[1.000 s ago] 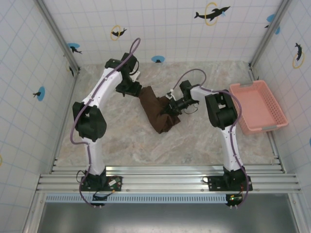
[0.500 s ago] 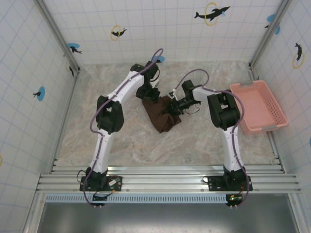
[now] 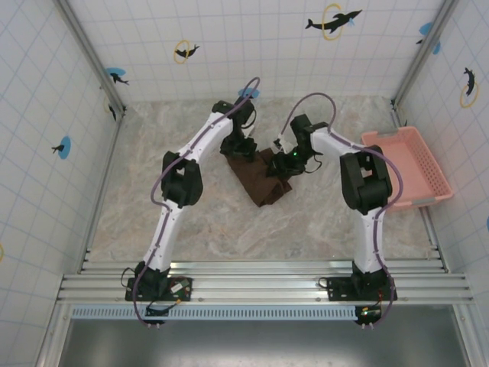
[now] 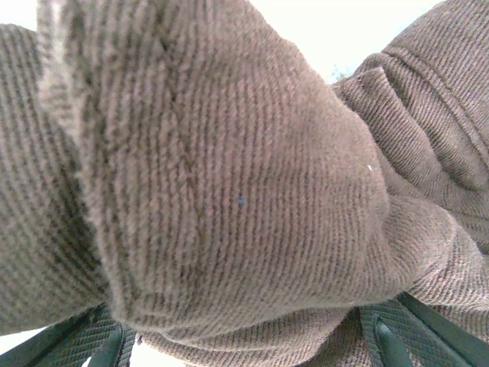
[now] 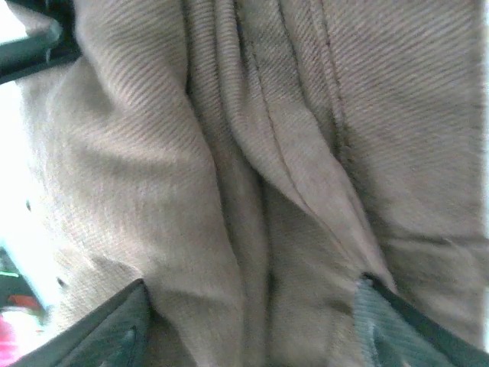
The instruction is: Roll up the long pants
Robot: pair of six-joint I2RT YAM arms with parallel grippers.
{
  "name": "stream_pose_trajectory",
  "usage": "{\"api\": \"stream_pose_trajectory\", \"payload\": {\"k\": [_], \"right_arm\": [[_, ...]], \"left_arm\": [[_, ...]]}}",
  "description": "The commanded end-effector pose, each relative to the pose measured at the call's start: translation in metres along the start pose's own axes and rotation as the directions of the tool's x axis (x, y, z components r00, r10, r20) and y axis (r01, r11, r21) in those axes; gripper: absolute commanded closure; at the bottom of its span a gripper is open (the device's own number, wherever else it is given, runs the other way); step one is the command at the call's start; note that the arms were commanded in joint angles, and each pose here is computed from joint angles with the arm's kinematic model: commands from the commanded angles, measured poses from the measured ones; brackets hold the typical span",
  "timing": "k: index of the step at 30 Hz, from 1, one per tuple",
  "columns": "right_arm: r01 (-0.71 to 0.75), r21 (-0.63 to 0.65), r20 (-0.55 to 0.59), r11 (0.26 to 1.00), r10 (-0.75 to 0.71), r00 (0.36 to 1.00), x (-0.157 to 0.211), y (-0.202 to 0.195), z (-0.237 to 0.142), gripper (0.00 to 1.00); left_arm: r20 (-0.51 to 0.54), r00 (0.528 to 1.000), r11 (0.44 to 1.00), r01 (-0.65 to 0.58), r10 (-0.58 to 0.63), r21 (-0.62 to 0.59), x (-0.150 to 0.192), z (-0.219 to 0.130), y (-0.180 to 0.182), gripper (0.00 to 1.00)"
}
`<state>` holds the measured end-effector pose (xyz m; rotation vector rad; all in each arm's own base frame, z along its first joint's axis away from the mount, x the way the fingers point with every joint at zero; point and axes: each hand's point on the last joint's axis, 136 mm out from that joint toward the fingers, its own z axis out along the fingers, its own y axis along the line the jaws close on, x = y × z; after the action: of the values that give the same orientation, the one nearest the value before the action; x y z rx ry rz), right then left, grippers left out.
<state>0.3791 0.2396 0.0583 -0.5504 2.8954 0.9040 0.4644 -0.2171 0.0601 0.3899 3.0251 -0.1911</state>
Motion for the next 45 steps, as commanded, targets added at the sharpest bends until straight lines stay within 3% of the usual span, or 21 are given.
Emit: {"api": "stream_pose_trajectory", "payload": {"k": [1,8,16,21,25,33,36,38,41,43,45], "right_arm": [[0.214,0.392,-0.060,0.895,-0.207,0.976,0.008,-0.006,-0.057,0.23],[0.486,0.545,-0.174,0.683,-0.475,0.862,0.026,0.067,-0.060,0.17],[0.587,0.559,-0.219,0.586,-0.578,0.786,0.026,0.113,-0.012,0.15],[0.623,0.627,-0.337,0.467,-0.558,0.758,0.026,0.088,0.023,0.14],[0.604,0.682,-0.411,0.412,-0.466,0.783,0.026,0.062,0.040,0.13],[0.617,0.782,-0.544,0.089,-0.386,0.745,0.010,0.013,0.038,0.14],[0.626,0.777,-0.561,0.066,-0.378,0.737,0.006,0.001,0.039,0.14],[0.638,0.765,-0.571,0.089,-0.365,0.735,0.003,-0.008,0.041,0.13],[0.656,0.739,-0.580,0.157,-0.349,0.736,0.001,-0.023,0.049,0.15],[0.662,0.708,-0.568,0.245,-0.360,0.740,0.002,-0.030,0.056,0.17],[0.663,0.669,-0.558,0.336,-0.362,0.747,0.004,-0.035,0.065,0.25]], "left_arm": [[-0.168,0.986,1.000,0.017,-0.020,-0.021,0.030,0.064,0.000,0.24],[-0.170,0.985,1.000,0.024,-0.024,-0.004,0.029,0.070,-0.003,0.24],[-0.172,0.985,1.000,0.019,-0.018,0.002,0.030,0.068,-0.004,0.23],[-0.185,0.983,1.000,0.019,-0.017,0.007,0.035,0.069,-0.004,0.23],[-0.191,0.981,1.000,0.026,-0.023,0.012,0.038,0.068,-0.003,0.23],[-0.203,0.979,1.000,0.026,-0.024,0.008,0.045,0.060,0.006,0.22],[-0.205,0.979,1.000,0.022,-0.021,-0.001,0.047,0.056,0.011,0.22],[-0.204,0.979,1.000,0.020,-0.021,-0.006,0.047,0.053,0.012,0.22],[-0.201,0.979,1.000,0.016,-0.017,-0.006,0.048,0.048,0.012,0.22],[-0.199,0.980,1.000,0.012,-0.013,-0.007,0.048,0.044,0.012,0.22],[-0.190,0.982,1.000,0.013,-0.013,-0.002,0.047,0.040,0.011,0.22]]}}
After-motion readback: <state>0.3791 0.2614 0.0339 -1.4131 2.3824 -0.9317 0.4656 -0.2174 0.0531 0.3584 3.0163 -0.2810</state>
